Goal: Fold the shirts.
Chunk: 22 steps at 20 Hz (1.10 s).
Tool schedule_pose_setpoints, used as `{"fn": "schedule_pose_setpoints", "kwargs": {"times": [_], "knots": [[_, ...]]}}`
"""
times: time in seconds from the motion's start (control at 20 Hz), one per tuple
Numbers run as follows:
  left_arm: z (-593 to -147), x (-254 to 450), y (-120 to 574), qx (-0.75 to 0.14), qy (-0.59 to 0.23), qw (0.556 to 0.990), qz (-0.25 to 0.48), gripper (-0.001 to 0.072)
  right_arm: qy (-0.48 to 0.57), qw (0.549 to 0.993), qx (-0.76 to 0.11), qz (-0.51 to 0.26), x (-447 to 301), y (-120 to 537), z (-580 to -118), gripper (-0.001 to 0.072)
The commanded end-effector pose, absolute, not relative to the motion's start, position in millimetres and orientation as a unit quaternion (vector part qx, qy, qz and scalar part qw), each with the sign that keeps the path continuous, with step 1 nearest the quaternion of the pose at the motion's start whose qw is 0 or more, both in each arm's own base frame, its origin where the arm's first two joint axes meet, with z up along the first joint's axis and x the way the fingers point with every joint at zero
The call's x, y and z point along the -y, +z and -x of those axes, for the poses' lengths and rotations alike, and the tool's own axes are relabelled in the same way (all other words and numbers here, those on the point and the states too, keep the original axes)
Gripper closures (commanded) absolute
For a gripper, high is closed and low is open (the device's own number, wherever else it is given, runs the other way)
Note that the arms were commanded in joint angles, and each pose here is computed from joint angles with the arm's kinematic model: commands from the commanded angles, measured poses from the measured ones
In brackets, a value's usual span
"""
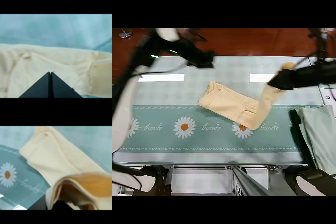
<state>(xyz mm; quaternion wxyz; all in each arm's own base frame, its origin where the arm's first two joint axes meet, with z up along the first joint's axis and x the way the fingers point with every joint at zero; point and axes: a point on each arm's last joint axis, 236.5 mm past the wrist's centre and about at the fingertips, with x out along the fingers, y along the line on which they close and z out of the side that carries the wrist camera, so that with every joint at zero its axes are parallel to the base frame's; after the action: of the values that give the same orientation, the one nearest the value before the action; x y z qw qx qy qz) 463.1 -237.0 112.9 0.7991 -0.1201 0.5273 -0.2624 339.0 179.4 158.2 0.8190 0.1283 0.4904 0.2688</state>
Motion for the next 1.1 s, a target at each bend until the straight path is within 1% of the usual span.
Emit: {"fn": "schedule_pose_setpoints", "kwargs": {"times": [0.0, 0.1, 0.2, 0.25, 0.3, 0.35, 0.45, 0.55, 0.6, 0.65, 0.7, 0.75, 0.8, 0.85, 0.9, 0.95, 1.05], "knots": [[-446.6, 88.3, 202.5, -0.441, -0.148, 0.875, 0.138, 0.0687, 0.331, 0.790, -0.505, -0.104, -275.1, 133.8, -373.0, 0.0692], [-408.3, 55.7, 241.1, -0.381, -0.120, 0.906, 0.138, 0.0687, 0.356, 0.766, -0.528, -0.089, -328.8, 102.1, -387.6, 0.0692], [-365.7, 51.8, 249.0, -0.352, -0.113, 0.919, 0.134, 0.0687, 0.365, 0.746, -0.551, -0.082, -370.9, 63.8, -399.6, 0.0691], [-347.9, 55.4, 243.6, -0.347, -0.114, 0.921, 0.137, 0.0686, 0.362, 0.740, -0.560, -0.086, -387.0, 42.1, -406.6, 0.0576], [-332.9, 59.8, 232.5, -0.344, -0.116, 0.921, 0.138, 0.0686, 0.359, 0.734, -0.570, -0.086, -396.1, 21.6, -412.1, 0.0270], [-322.5, 61.8, 217.5, -0.345, -0.115, 0.921, 0.142, 0.0687, 0.359, 0.726, -0.580, -0.089, -398.4, 11.5, -415.3, 0.0084], [-311.3, 59.5, 184.2, -0.361, -0.105, 0.915, 0.148, 0.0686, 0.353, 0.715, -0.596, -0.094, -371.2, 23.8, -425.2, 0.0087], [-305.4, 53.8, 152.0, -0.393, -0.091, 0.902, 0.152, 0.0686, 0.338, 0.719, -0.601, -0.088, -305.0, 69.0, -432.6, 0.0087], [-303.9, 51.6, 138.9, -0.406, -0.086, 0.897, 0.153, 0.0686, 0.320, 0.731, -0.599, -0.071, -258.1, 94.7, -431.3, 0.0087], [-303.1, 50.9, 125.9, -0.417, -0.084, 0.892, 0.153, 0.0686, 0.276, 0.750, -0.600, -0.040, -206.0, 112.5, -428.0, 0.0087], [-301.8, 51.1, 115.8, -0.426, -0.082, 0.887, 0.157, 0.0687, 0.208, 0.777, -0.594, -0.020, -150.4, 125.2, -424.2, 0.0087], [-300.2, 52.5, 105.3, -0.434, -0.082, 0.882, 0.163, 0.0687, 0.154, 0.800, -0.579, -0.033, -111.4, 132.1, -418.6, 0.0087], [-298.3, 54.4, 95.7, -0.441, -0.082, 0.878, 0.169, 0.0686, 0.111, 0.822, -0.554, -0.062, -80.7, 128.2, -410.2, 0.0087], [-295.5, 57.5, 84.9, -0.450, -0.084, 0.872, 0.174, 0.0686, 0.067, 0.838, -0.532, -0.105, -59.2, 110.4, -399.0, 0.0087], [-293.7, 61.7, 75.3, -0.455, -0.087, 0.867, 0.182, 0.0686, 0.022, 0.839, -0.518, -0.165, -46.5, 75.9, -379.4, 0.0088], [-291.8, 67.7, 64.9, -0.460, -0.092, 0.862, 0.193, 0.0686, -0.004, 0.827, -0.516, -0.223, -48.0, 36.7, -356.4, 0.0088], [-288.8, 80.3, 47.7, -0.468, -0.102, 0.851, 0.215, 0.0687, -0.007, 0.774, -0.534, -0.340, -78.4, -34.1, -314.7, 0.0089]]}}
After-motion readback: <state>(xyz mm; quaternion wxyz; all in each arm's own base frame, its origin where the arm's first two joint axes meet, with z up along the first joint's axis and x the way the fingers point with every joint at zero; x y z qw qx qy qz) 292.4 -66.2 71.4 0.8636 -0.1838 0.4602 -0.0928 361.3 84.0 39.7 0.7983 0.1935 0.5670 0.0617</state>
